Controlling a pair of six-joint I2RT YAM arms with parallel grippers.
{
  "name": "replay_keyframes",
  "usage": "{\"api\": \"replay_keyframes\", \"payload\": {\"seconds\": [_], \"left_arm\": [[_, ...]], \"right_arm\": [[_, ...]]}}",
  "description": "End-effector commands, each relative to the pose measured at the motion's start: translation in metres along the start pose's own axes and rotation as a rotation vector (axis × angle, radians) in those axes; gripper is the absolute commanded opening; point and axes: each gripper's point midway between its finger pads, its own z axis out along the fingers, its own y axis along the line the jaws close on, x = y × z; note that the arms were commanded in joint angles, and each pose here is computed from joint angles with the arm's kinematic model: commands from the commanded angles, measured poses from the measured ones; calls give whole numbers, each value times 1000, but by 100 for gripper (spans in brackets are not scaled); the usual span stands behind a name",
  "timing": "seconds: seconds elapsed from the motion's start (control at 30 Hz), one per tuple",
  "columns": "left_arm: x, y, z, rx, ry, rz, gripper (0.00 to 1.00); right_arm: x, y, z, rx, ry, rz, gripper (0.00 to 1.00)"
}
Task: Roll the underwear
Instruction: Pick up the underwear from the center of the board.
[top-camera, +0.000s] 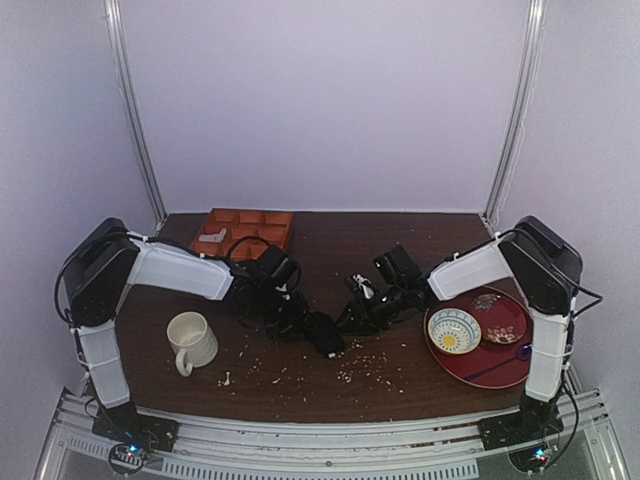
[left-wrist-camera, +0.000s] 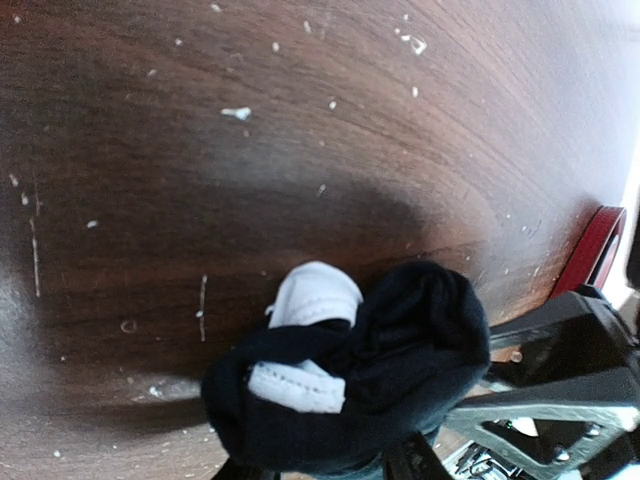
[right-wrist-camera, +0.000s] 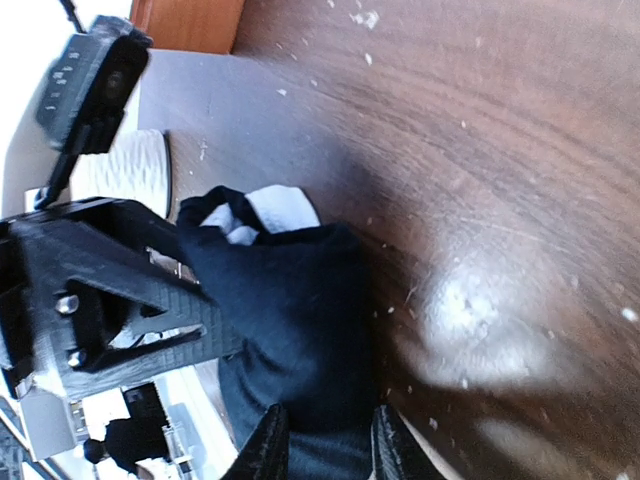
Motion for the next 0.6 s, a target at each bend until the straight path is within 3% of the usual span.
{"api": "replay_keyframes", "payload": {"seconds": [0.0,0.57], "left_arm": [[9,32,14,-86,30,-27,42],[13,45,21,-97,43,-43,37]], "right_arm": [[-2,2,13,-71,28,37,26],[2,29,28,-273,44,75,34]]}}
